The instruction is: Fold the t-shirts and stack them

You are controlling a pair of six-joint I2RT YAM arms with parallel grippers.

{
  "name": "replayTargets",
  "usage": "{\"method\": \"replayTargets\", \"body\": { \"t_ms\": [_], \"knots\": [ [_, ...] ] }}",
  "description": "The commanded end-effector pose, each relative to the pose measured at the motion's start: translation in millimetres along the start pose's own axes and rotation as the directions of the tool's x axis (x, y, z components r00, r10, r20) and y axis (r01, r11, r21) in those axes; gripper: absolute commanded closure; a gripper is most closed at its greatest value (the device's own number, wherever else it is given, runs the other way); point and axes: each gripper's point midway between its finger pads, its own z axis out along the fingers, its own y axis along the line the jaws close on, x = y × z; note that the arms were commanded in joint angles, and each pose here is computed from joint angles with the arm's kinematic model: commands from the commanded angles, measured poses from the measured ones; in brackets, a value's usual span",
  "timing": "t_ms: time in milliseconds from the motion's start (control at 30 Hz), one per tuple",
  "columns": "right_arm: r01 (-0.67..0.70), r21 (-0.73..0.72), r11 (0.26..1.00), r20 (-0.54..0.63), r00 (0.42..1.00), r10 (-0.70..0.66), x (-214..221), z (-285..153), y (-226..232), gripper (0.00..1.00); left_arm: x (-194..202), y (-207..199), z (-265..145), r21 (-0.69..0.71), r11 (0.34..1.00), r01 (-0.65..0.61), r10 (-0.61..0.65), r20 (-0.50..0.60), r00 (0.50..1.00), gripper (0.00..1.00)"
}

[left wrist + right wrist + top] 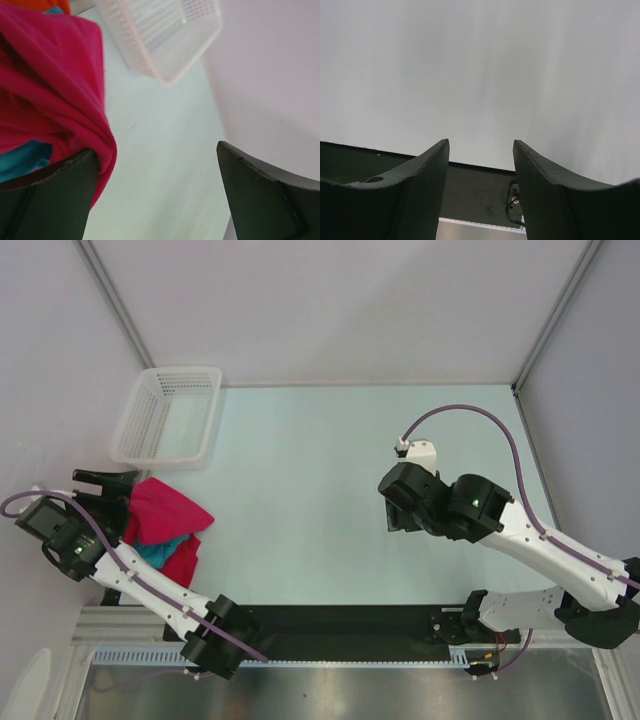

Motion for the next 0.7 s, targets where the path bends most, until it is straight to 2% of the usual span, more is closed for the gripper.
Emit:
{"method": "replayTargets", "body": {
  "t_ms": [0,167,333,567,600,633,667],
  "knots": [
    [-0.015,-0.028,0.999,0.019,1.000,0.015,-7,-1,1,0.40,-13,-59,-20,0.232,0.971,-0.055,0.042,0.062,0.997,0.00],
    [-0.014,-0.034,0.999,0.011,1.000,0.015,-6,3,3,0.41,-18,-95,-38,0.311,0.945,-0.102,0.079,0.086,0.993,0.01],
    [-0.018,-0.033,0.999,0.003,1.000,0.018,-5,7,3,0.41,-16,-101,-40,0.336,0.938,-0.085,0.063,0.077,0.995,0.01],
    [-0.024,-0.027,0.999,-0.004,1.000,0.024,-5,11,0,0.40,-22,-118,-49,0.397,0.913,-0.098,0.052,0.124,0.991,0.01],
    [-0.025,-0.028,0.999,-0.007,1.000,0.024,-5,11,0,0.41,-20,-112,-44,0.405,0.914,-0.035,-0.006,0.101,0.995,0.00],
    [-0.024,-0.028,0.999,-0.007,1.000,0.024,-5,12,0,0.40,-23,-118,-47,0.433,0.899,-0.069,0.005,0.148,0.989,0.01],
    [-0.026,-0.027,0.999,-0.006,1.000,0.026,-6,12,-1,0.41,-25,-113,-44,0.433,0.900,-0.051,-0.024,0.166,0.986,0.00]
  ]
}}
